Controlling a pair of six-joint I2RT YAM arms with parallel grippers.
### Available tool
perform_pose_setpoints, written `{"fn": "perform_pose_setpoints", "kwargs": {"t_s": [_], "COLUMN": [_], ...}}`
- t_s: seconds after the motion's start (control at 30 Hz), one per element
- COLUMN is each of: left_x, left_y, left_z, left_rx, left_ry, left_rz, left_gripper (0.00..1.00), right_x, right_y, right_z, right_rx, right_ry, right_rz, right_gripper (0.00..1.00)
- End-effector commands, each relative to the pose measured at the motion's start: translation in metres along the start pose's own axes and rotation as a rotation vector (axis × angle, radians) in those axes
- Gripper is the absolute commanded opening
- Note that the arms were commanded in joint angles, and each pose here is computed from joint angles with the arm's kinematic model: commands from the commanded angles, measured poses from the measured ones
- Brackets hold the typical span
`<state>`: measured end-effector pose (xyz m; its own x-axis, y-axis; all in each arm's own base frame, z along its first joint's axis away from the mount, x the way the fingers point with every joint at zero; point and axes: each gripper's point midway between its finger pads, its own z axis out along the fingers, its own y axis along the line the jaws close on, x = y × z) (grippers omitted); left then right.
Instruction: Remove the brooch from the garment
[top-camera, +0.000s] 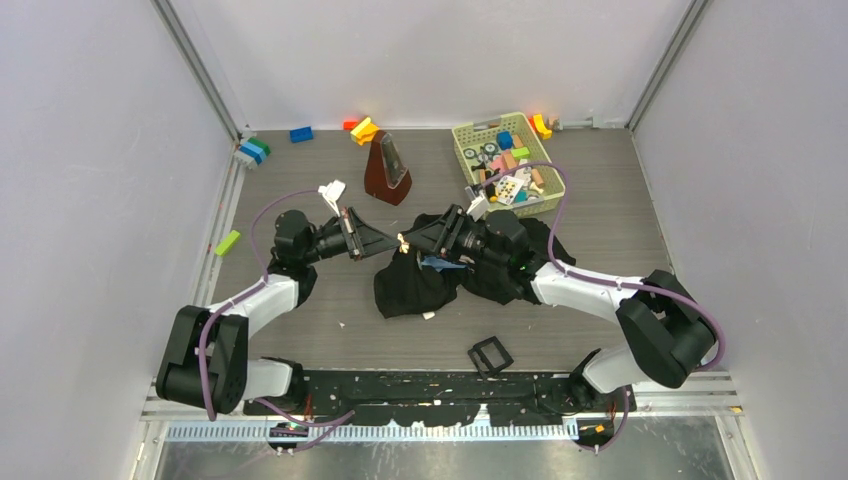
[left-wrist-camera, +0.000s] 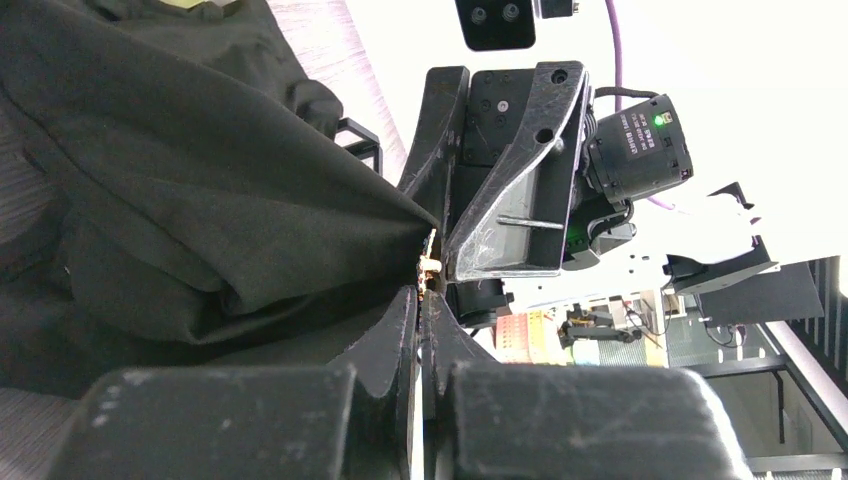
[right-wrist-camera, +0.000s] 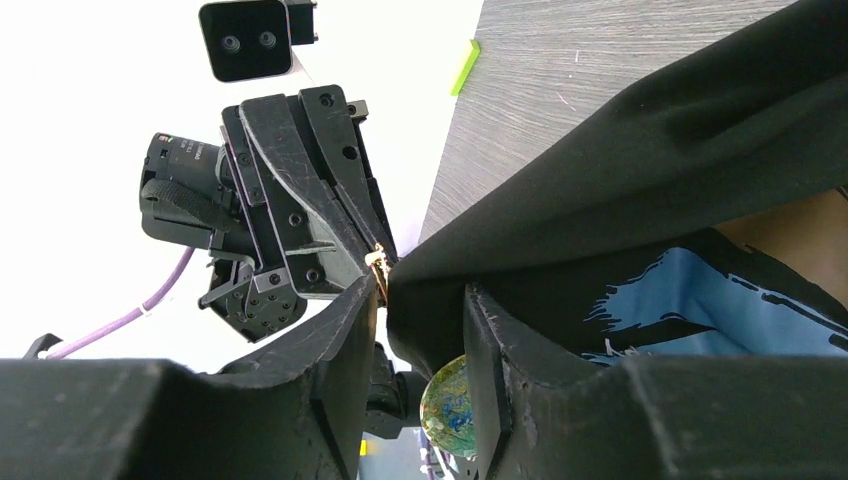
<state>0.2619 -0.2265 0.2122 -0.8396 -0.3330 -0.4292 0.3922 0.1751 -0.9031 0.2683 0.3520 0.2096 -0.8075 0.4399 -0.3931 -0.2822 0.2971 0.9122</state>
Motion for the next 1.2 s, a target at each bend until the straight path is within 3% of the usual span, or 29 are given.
{"fn": "perform_pose_setpoints", "kwargs": {"t_s": [0.0,0.63,0.8,0.97,1.07,1.17], "left_x": [0.002,0.000,0.003,0.005,0.006,0.007], "left_y": [-0.010,-0.012,0.012,0.025,0.035,0.045], "left_z": [-0.002,-0.003,-0.007,-0.012,-0.017,-0.026], "left_rx": [0.051,0.020,-0.131,-0.230,-0.301,-0.405], "left_ry": [0.014,0.023,0.036,0.047,0.045,0.047], "left_rz": [0.074,0.100,0.103,0.088,0.074,0.064], "left_gripper": [0.00,0.00,0.00,0.00,0.00,0.00], "right_x": [-0.006,0.010,0.011,0.007,0.007,0.006], "right_y": [0.023,0.005,0.016,0.013,0.010,0.001], "right_z": [0.001,0.006,0.000,-0.012,-0.019,-0.025], "right_rx": [-0.079,0.013,-0.025,0.021,0.051,0.088], "right_ry": [-0.018,0.076,0.086,0.059,0.051,0.033], "right_rz": [-0.019,-0.021,-0.039,-0.085,-0.106,-0.123], "right_gripper": [0.40,0.32,0.43,0.49,0.65,0.69]}}
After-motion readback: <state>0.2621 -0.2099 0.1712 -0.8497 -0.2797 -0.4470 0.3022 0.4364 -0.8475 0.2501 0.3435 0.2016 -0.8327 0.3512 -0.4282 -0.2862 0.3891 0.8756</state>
